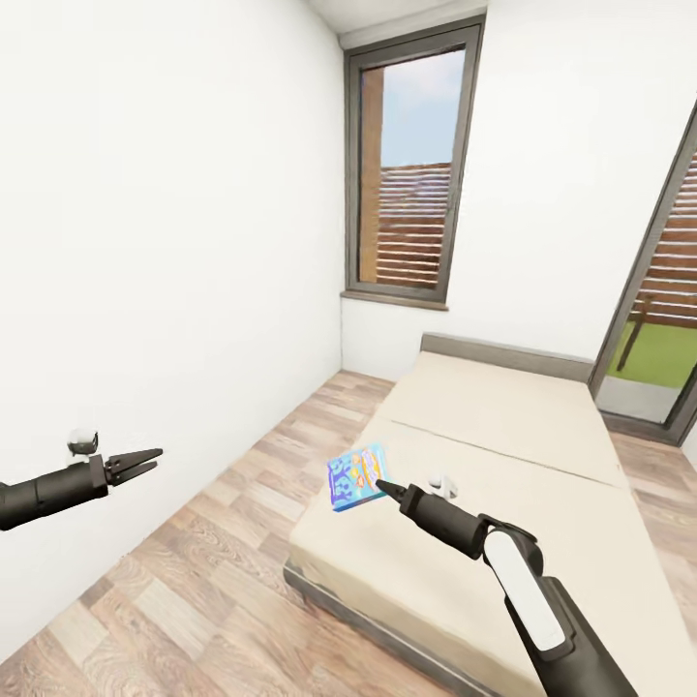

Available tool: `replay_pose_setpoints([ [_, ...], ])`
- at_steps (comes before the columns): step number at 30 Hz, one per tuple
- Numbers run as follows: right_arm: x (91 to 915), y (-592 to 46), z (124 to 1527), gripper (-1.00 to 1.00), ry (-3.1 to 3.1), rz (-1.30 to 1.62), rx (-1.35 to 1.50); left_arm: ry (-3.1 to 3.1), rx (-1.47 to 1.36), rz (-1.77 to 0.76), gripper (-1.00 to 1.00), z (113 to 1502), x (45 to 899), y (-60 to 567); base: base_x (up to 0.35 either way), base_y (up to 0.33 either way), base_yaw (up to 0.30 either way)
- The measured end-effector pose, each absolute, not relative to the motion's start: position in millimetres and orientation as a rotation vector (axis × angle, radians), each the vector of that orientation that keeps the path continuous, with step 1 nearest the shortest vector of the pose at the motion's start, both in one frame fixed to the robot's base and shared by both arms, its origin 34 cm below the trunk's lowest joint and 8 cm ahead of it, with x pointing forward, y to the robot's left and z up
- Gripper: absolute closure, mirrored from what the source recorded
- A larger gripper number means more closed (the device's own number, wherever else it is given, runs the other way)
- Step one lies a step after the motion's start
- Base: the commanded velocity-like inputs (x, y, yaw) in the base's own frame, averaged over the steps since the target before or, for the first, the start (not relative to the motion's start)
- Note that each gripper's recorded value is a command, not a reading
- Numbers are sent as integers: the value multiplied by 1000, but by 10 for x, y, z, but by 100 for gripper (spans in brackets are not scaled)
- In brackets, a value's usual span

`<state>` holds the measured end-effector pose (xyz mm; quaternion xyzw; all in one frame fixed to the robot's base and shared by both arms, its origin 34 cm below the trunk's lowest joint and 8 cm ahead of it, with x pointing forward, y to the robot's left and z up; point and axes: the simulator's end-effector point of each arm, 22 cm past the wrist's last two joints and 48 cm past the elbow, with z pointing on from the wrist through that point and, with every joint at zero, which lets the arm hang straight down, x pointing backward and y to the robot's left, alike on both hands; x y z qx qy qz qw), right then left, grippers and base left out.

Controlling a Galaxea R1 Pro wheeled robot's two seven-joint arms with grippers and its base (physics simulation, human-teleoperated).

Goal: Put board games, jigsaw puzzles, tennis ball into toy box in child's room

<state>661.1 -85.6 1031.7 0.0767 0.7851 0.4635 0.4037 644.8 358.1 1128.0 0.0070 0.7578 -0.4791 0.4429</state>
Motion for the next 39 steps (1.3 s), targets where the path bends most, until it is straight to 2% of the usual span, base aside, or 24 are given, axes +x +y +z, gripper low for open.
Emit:
replay_pose_setpoints([
  [11, 6602, -847, 10350, 100, 1979, 1167, 186, 1884, 13, -1183, -100, 11289, 6439, 3589, 133, -3, 269],
  [32, 6553, -849, 10483, 100, 1981, 1166, 188, 1864, 10, -1218, -100, 11520, 6355, 3583, 4, 0, 241],
  [39, 6532, -857, 10532, 100, 1983, 1163, 190, 1777, 94, -1336, -100, 11849, 6153, 3515, 0, 0, 282],
])
